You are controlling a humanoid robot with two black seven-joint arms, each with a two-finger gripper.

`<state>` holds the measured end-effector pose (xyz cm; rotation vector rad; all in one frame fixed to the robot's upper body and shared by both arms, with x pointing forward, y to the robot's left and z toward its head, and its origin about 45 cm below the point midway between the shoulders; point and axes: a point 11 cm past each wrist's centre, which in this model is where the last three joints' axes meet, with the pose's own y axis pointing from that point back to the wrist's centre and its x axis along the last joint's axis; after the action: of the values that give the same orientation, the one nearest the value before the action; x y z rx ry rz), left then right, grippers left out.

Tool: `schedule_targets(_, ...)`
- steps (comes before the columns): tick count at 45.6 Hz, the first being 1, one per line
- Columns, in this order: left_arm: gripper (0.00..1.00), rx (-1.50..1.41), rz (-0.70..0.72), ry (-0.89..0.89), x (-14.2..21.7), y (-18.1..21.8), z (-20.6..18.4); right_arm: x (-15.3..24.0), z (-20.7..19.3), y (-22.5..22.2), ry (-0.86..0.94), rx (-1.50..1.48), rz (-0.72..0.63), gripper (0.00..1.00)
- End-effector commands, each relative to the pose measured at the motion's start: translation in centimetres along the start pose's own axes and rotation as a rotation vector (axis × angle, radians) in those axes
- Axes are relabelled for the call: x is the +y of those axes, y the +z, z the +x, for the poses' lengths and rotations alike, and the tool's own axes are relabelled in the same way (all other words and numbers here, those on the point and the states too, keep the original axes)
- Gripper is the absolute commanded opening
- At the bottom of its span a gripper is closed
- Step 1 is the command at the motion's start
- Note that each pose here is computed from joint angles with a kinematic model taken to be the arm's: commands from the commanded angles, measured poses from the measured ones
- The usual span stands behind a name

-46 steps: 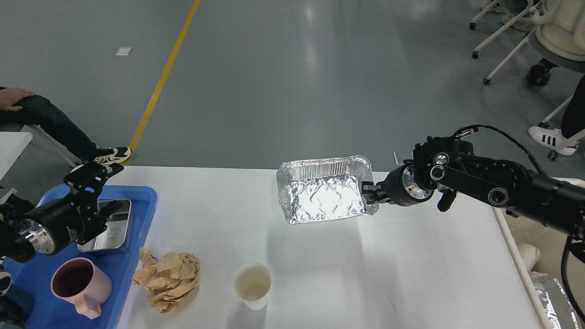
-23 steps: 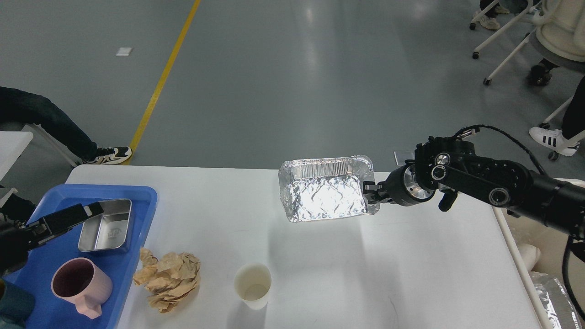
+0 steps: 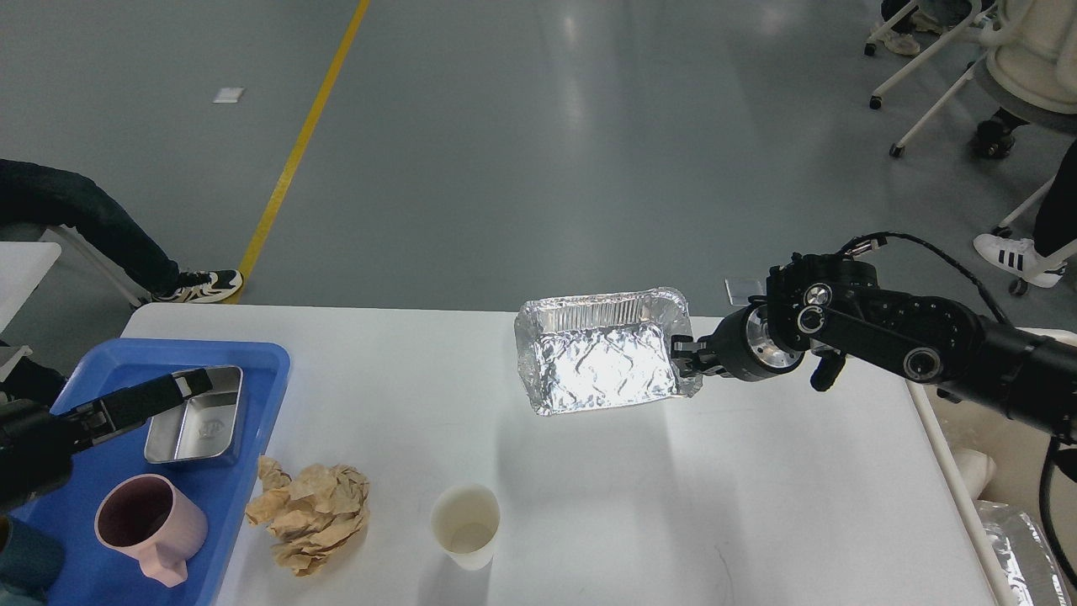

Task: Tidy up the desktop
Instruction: 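Reach the left gripper to the white paper cup and grasp it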

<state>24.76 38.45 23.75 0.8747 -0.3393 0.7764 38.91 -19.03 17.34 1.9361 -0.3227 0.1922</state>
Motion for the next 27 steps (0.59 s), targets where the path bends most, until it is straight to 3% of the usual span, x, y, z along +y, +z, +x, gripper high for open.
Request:
schedule_targets(1,0.97,0.004,-0.151,-0.03,-3.3,2.9,-0.8,-0.1,0.0,-0.4,-0.001,0.003,0.007,0.0)
schedule_targets(9,0.97,-0.012,-0.226,-0.115,-5.6,4.9,-2.6,-0.2,-0.1,-0.4,0.0,0.003,0.006,0.0)
schedule_targets(27,0.97,-0.201,-0.18,-0.323,-8.7,3.6,-7.0,-0.2,0.0,-0.3,0.011,0.0,0.003,0.0)
